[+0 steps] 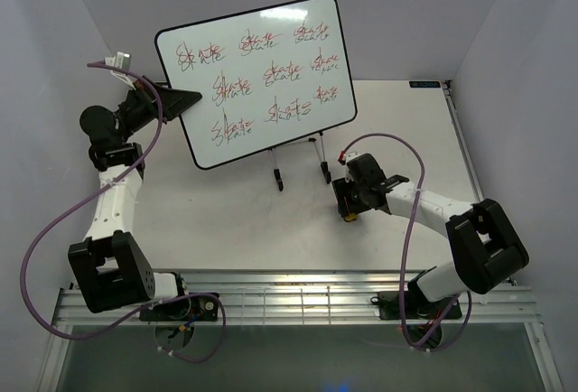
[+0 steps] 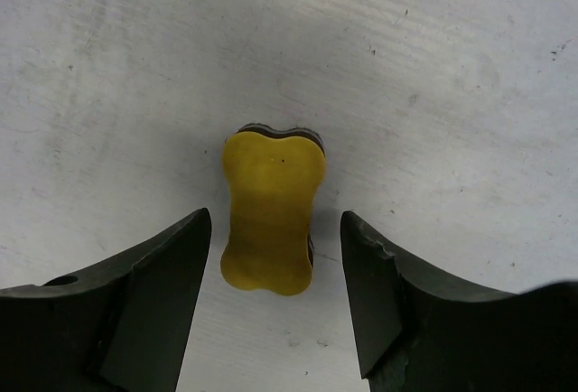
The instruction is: Erase the whiteboard
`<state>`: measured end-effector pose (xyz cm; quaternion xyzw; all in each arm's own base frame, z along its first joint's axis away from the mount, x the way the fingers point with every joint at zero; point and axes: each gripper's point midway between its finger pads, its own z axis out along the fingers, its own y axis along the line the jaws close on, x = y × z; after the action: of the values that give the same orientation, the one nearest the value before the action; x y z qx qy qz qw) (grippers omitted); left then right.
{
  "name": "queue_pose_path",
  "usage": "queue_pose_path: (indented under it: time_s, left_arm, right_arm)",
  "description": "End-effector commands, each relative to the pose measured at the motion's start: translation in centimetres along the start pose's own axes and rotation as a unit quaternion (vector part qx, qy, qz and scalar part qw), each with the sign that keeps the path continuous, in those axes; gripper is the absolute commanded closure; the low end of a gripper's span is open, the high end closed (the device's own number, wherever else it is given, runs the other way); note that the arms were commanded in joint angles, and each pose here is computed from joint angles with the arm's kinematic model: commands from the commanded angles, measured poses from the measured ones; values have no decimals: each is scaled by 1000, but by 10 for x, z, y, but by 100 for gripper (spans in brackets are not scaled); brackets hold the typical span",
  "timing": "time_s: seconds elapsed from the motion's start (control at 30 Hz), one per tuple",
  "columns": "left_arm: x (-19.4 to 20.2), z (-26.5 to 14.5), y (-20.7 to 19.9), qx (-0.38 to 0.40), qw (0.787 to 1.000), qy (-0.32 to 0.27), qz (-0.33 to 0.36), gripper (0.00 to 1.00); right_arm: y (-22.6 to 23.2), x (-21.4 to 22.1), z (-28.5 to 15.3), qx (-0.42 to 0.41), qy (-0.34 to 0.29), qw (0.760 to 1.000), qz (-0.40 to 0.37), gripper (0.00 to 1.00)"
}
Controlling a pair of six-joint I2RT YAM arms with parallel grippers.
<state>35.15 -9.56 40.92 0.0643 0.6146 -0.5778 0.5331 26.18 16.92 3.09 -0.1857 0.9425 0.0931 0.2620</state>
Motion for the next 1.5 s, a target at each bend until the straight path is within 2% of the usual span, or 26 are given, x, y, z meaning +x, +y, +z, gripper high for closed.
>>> queue_pose_path:
  time_s: [0.0, 0.37, 0.4, 0.43, 0.63, 0.73, 0.83, 0.93, 0.97, 1.1, 1.27, 1.47]
  left_arm:
    - [-26, 1, -33, 13, 997, -67, 46, 100]
    - [-22, -1, -31, 12, 997, -62, 50, 100]
    - [-21, -1, -31, 12, 997, -62, 50, 100]
    - [-21, -1, -31, 11, 997, -62, 51, 100]
    - [-10, -4, -24, 4, 997, -59, 42, 100]
    - [8, -2, -20, 6, 998, -47, 32, 100]
    - [40, 8, -15, 16, 1000, -20, 10, 100]
    - [78, 14, -5, 15, 1000, 6, -26, 100]
    - [90, 17, -6, 19, 999, 15, -35, 100]
    - [147, 25, -15, 31, 996, 52, -72, 100]
    - [221, 18, -9, 7, 987, 87, -132, 100]
    - [265, -8, 10, -29, 975, 114, -187, 100]
  right_arm:
    - [-1, -28, 3, 13, -38, 999, -12, 36]
    - [-2, -19, 13, 11, -23, 1000, -17, 54]
    - [-1, -19, 12, 10, -22, 1000, -17, 60]
    - [-1, -19, 12, 9, -22, 1000, -17, 63]
    - [-7, -24, -19, 27, -45, 999, -13, 68]
    - [-17, -32, -60, 49, -86, 995, 0, 68]
    - [-28, -32, -92, 72, -111, 991, 18, 68]
    - [-36, -41, -141, 87, -156, 983, 32, 69]
    - [-37, -45, -160, 88, -180, 979, 37, 69]
    - [-31, -58, -205, 67, -210, 975, 33, 70]
    - [8, -72, -198, -33, -208, 978, -4, 71]
    - [39, -81, -171, -104, -188, 976, -23, 73]
